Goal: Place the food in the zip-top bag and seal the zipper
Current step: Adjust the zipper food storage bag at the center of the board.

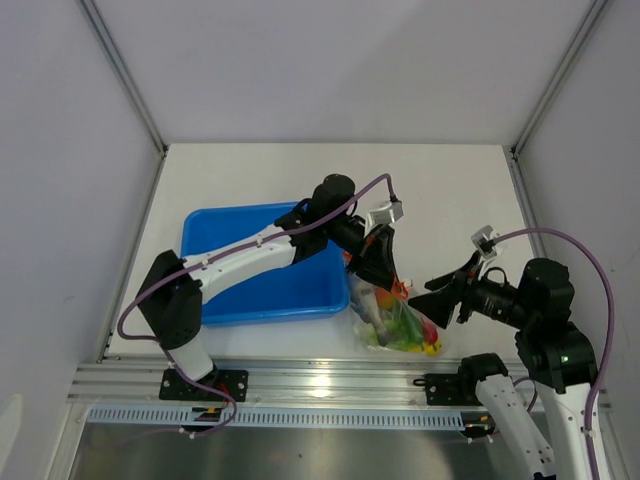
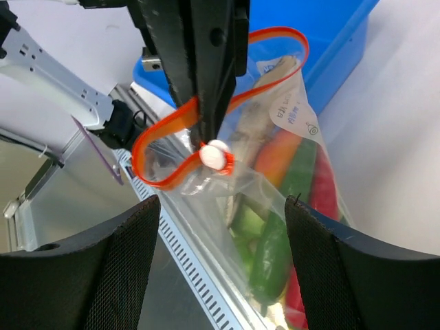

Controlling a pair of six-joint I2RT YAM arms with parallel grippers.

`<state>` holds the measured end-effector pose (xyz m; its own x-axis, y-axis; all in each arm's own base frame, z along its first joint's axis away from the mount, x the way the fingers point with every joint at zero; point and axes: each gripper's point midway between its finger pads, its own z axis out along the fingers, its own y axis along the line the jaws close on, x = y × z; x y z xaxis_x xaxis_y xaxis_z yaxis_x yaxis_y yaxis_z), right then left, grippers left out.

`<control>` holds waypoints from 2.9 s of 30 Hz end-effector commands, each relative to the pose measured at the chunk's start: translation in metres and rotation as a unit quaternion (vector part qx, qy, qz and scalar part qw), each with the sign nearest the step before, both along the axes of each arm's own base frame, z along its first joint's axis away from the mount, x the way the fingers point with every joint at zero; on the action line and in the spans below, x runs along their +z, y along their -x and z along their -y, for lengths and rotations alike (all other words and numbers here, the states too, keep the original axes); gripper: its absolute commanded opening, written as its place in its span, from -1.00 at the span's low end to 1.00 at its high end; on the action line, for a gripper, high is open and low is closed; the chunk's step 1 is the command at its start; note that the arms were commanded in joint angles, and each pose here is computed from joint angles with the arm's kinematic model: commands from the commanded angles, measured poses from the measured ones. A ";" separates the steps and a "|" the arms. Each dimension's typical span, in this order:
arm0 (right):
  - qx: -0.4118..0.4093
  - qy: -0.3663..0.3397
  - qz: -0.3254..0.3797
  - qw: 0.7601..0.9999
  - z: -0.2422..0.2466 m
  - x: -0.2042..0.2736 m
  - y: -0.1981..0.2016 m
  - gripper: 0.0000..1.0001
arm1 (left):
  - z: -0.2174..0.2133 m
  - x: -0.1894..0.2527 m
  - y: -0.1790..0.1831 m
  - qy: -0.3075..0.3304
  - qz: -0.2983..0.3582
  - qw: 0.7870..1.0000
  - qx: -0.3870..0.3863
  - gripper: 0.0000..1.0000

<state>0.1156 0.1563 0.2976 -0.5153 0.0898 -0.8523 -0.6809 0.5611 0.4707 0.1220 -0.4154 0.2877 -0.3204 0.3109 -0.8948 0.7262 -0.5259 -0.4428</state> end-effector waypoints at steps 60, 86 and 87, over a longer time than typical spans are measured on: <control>0.128 -0.003 -0.038 0.991 -0.048 -0.034 0.027 -1.00 | -0.075 0.019 -0.018 0.042 0.134 0.915 0.378 0.99; 0.092 0.002 -0.061 0.994 -0.043 -0.021 0.023 -0.92 | -0.084 -0.062 0.005 -0.045 0.128 0.941 0.309 -0.99; 0.088 0.006 -0.070 0.994 -0.041 -0.021 0.024 -0.86 | -0.086 -0.059 0.004 -0.045 0.131 0.939 0.316 -0.99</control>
<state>0.0869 0.1982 0.2457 -0.6645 -0.0767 -0.7433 -0.6914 0.4405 0.5727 0.1202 -0.3374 0.2115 -0.2695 0.2531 -0.9292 0.9630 0.0722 -0.2597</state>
